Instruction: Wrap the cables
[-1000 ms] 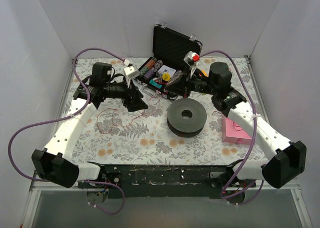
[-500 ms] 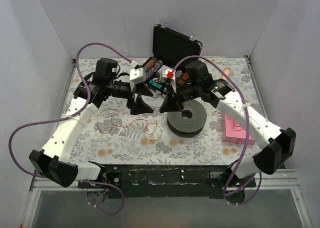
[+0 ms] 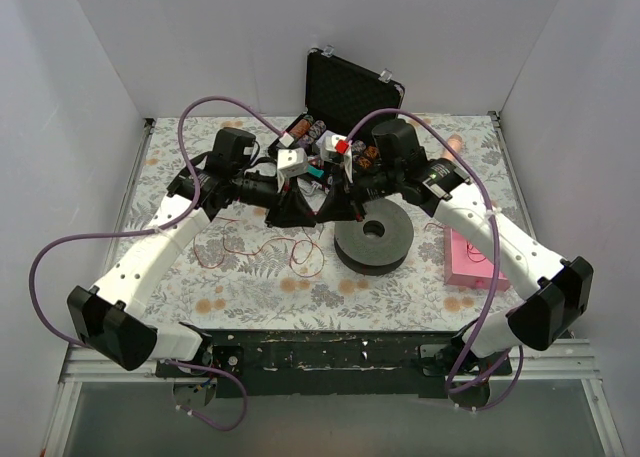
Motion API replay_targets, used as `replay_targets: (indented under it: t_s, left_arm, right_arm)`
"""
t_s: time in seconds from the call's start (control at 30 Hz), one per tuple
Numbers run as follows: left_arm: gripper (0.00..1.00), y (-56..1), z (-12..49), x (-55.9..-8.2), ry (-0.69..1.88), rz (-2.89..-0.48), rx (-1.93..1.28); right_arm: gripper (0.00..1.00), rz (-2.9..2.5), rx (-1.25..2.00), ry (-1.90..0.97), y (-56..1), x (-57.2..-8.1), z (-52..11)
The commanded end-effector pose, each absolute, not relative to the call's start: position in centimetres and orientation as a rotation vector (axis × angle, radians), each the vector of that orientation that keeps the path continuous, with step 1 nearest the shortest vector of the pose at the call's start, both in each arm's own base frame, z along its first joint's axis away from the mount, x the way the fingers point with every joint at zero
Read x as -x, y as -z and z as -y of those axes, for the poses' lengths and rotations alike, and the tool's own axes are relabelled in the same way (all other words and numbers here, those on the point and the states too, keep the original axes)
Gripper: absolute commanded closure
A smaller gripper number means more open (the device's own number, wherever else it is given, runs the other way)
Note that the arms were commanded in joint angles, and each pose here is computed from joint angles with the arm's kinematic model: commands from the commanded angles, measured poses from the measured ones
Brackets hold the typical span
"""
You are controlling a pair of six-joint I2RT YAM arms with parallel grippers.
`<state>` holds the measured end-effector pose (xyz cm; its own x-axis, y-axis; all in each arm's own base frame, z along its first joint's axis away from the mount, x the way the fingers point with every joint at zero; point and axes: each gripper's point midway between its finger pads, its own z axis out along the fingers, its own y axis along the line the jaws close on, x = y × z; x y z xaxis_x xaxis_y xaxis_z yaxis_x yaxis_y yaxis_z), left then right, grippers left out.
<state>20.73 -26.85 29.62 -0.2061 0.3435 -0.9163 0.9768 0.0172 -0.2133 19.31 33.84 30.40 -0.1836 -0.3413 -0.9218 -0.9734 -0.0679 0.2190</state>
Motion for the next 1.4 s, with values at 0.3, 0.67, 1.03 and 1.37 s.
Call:
replay_targets:
  t_s: [0.3, 0.67, 1.03, 1.37]
  left_arm:
    - [1.00, -29.0, 25.7, -25.3, 0.936, -1.862, -1.060]
    - [1.00, -27.8, 21.8, -29.8, 0.764, -1.954, -0.798]
    - [1.00, -28.0, 21.4, -29.7, 0.782, -1.946, -0.786]
    - [1.00, -28.2, 20.8, -29.6, 0.765, -1.940, -0.781]
  right_arm:
    - [0.41, -1.889, 0.909, -1.074, -26.0, -26.0, -26.7]
    - [0.29, -2.257, -0.101, -0.765, -14.8, -31.6, -12.2]
    - [0.27, -2.341, -0.187, -0.837, -10.0, -30.3, -11.9]
    - [0.37, -2.305, -0.110, -1.076, -9.1, -29.3, -14.2]
